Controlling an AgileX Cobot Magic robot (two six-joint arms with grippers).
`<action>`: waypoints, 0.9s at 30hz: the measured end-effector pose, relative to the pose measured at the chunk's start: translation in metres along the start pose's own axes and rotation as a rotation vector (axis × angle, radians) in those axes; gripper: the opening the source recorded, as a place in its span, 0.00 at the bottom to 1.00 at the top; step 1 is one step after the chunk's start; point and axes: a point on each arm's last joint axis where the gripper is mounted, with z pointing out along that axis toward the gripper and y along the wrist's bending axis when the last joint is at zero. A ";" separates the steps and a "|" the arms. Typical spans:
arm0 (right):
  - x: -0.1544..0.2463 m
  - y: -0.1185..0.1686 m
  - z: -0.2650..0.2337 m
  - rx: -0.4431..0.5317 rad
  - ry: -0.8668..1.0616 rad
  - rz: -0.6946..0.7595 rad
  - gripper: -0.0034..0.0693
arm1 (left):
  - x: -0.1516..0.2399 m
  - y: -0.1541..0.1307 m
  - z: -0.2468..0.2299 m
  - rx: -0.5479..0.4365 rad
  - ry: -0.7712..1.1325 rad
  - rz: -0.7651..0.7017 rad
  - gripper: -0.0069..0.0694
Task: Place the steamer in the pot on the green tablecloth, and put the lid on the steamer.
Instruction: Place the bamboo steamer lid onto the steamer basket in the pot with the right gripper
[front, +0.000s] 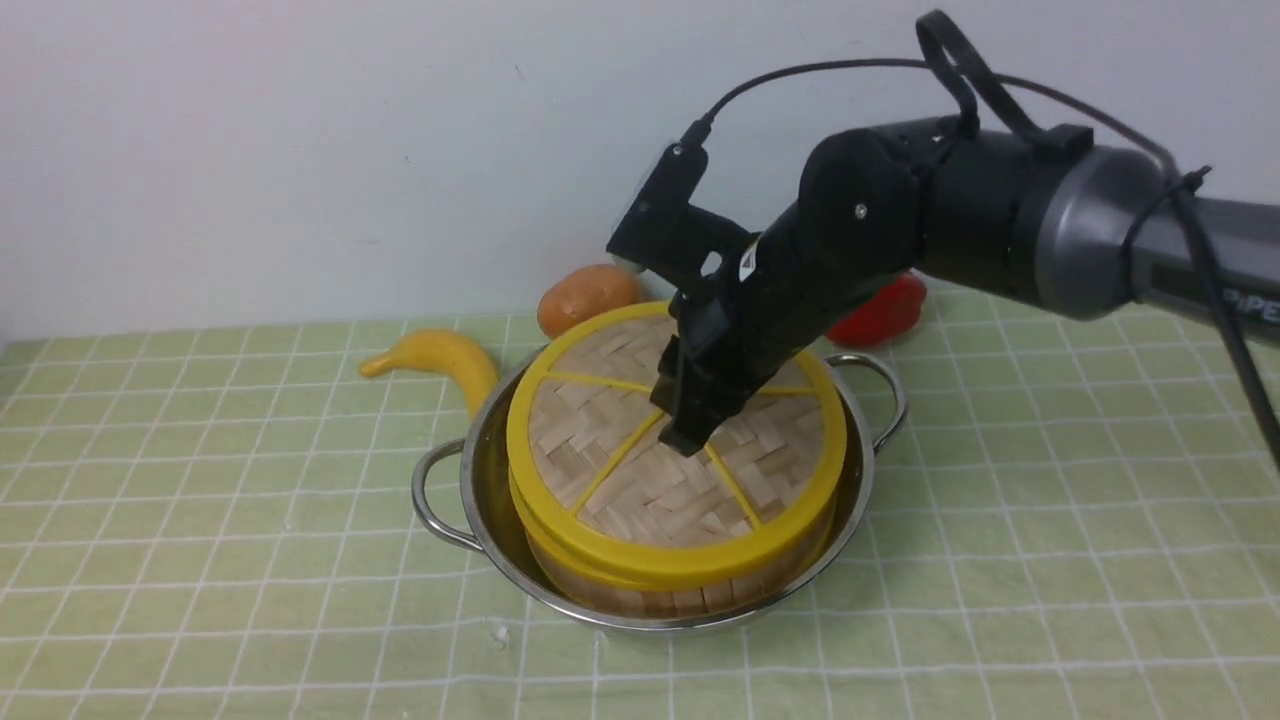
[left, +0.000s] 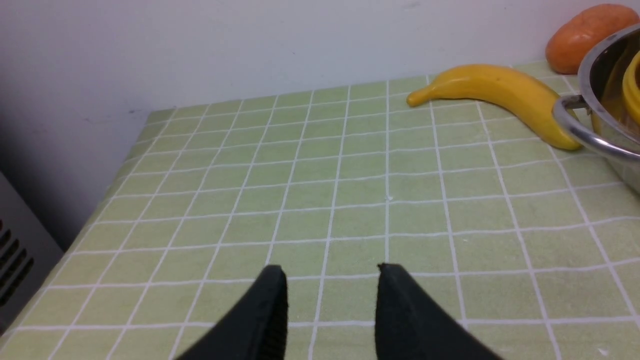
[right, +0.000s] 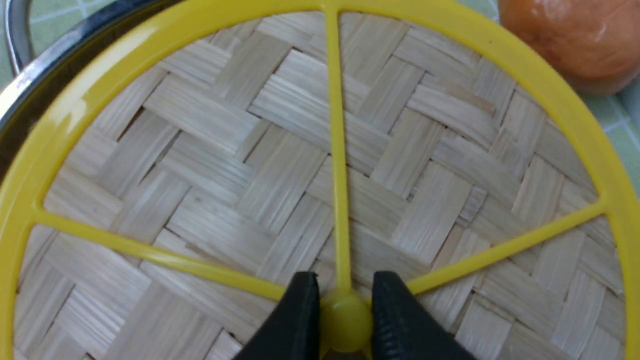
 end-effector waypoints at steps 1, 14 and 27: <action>0.000 0.000 0.002 0.001 -0.003 -0.003 0.25 | 0.000 0.000 0.000 0.000 0.000 0.000 0.41; 0.000 -0.002 0.015 0.012 -0.021 -0.039 0.25 | 0.000 0.000 0.000 0.000 0.000 0.000 0.41; 0.001 -0.003 0.021 0.009 -0.014 -0.108 0.25 | 0.000 0.000 0.000 0.000 0.000 0.000 0.41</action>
